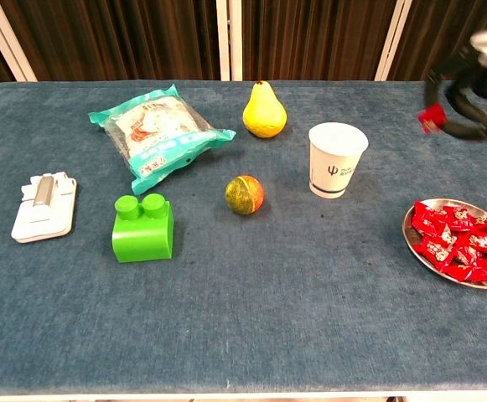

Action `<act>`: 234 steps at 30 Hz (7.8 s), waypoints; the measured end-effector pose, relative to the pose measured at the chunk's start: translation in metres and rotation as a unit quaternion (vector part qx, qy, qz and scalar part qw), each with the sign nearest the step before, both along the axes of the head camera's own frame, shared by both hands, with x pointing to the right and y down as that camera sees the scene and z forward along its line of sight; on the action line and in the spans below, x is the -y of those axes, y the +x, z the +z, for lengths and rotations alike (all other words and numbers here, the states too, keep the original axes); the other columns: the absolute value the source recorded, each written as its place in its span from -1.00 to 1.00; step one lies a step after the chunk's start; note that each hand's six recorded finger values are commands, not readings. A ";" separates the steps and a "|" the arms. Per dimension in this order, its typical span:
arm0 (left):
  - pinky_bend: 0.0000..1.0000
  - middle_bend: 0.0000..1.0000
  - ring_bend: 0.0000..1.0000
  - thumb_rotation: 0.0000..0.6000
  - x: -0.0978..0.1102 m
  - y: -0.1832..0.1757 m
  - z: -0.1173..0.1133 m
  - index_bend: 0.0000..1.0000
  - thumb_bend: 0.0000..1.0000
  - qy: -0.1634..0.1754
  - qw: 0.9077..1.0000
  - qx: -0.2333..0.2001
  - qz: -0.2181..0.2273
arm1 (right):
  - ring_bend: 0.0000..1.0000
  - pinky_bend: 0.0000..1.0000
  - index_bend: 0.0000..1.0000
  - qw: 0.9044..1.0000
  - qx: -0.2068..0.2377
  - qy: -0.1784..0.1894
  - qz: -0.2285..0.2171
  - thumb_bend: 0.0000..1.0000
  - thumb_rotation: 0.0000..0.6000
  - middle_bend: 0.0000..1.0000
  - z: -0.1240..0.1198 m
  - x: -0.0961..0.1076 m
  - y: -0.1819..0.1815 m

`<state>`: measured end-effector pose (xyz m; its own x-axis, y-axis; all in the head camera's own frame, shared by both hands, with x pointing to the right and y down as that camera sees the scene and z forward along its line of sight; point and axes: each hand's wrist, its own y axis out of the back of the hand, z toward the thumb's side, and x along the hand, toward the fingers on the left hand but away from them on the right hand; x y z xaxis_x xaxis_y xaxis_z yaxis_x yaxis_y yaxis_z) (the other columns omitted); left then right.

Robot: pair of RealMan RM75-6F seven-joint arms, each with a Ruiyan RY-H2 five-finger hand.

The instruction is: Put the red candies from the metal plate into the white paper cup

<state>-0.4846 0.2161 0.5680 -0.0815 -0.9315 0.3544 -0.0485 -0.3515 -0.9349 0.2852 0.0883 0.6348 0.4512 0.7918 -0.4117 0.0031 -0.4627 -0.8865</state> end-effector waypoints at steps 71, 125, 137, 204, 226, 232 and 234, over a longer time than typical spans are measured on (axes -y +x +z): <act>-1.00 -0.92 -1.00 1.00 -0.008 -0.010 0.006 -1.00 -1.00 -0.002 1.000 -0.003 -0.018 | 0.96 1.00 0.09 0.983 -0.123 -0.108 -0.088 -0.09 1.00 0.66 0.070 -0.073 0.016; -1.00 -0.93 -1.00 1.00 -0.008 -0.015 0.008 -1.00 -1.00 -0.003 1.000 -0.004 -0.024 | 0.98 1.00 -0.26 0.989 -0.112 -0.015 -0.090 -0.01 1.00 0.69 0.036 0.039 -0.088; -1.00 -0.93 -1.00 1.00 -0.007 -0.016 0.009 -1.00 -1.00 -0.001 1.000 -0.006 -0.021 | 0.98 1.00 -0.06 0.989 -0.107 -0.058 -0.084 -0.03 1.00 0.69 0.026 -0.037 -0.010; -1.00 -0.93 -1.00 1.00 -0.013 -0.021 0.011 -1.00 -1.00 0.001 1.000 -0.009 -0.025 | 1.00 1.00 0.23 0.999 -0.046 -0.005 -0.017 -0.01 1.00 0.69 0.016 -0.002 -0.046; -1.00 -0.93 -1.00 1.00 -0.011 -0.021 0.012 -1.00 -1.00 -0.004 1.000 -0.005 -0.028 | 1.00 1.00 -0.16 0.997 -0.058 -0.032 -0.029 -0.01 1.00 0.69 0.033 0.030 -0.089; -1.00 -0.93 -1.00 1.00 -0.009 -0.020 0.013 -1.00 -1.00 -0.005 1.000 -0.007 -0.025 | 1.00 1.00 -0.01 0.998 -0.061 -0.010 -0.009 -0.01 1.00 0.69 0.012 0.017 -0.050; -1.00 -0.93 -1.00 1.00 -0.008 -0.019 0.013 -1.00 -1.00 -0.004 1.000 -0.008 -0.023 | 1.00 1.00 0.02 0.997 -0.077 -0.010 -0.005 -0.02 1.00 0.69 0.010 0.003 -0.027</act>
<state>-0.5035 0.2245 0.5813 -0.1186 -0.9237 0.3642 -0.0799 -0.3567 -0.9308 0.2584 0.0856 0.6451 0.3892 0.7782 -0.4929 -0.1375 -0.4800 -0.8664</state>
